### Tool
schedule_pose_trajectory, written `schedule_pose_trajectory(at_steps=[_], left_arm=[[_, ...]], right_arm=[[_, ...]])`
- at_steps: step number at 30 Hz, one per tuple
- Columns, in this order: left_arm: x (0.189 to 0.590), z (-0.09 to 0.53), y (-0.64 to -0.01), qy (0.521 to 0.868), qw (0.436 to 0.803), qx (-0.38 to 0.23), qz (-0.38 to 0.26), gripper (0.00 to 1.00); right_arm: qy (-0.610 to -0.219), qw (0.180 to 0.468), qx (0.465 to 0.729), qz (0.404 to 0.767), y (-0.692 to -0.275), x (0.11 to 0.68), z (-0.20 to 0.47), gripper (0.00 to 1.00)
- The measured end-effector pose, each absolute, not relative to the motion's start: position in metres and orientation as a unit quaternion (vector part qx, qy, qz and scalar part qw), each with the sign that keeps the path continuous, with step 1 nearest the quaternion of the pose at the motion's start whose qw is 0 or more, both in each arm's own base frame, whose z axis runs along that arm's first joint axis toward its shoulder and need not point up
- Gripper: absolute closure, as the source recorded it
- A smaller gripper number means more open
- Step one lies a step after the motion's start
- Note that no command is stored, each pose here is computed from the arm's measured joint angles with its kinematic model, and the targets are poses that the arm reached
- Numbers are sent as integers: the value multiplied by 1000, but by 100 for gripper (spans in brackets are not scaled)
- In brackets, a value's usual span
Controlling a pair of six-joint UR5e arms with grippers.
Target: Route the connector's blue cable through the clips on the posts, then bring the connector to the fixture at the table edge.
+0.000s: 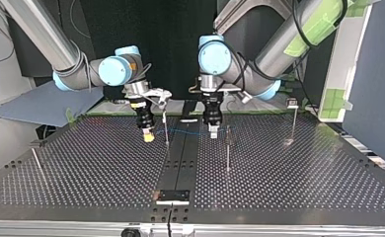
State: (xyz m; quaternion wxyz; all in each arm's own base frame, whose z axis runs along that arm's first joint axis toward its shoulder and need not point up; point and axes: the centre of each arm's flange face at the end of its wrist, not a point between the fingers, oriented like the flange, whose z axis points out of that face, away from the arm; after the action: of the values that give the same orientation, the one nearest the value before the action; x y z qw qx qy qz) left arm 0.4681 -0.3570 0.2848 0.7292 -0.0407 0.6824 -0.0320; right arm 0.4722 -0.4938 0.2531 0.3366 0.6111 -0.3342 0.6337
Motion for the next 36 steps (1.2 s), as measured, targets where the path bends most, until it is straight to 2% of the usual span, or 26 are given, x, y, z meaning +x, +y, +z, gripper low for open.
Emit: schedule_pose_trajectory(at_steps=[18, 36], left_arm=[[480, 271, -374, 691, 722, -43, -5, 0], [494, 281, -380, 676, 735, -53, 22, 0]], right_arm=[[-335, 333, 615, 631, -492, 473, 252, 100], [-334, 335, 615, 631, -493, 472, 251, 100]])
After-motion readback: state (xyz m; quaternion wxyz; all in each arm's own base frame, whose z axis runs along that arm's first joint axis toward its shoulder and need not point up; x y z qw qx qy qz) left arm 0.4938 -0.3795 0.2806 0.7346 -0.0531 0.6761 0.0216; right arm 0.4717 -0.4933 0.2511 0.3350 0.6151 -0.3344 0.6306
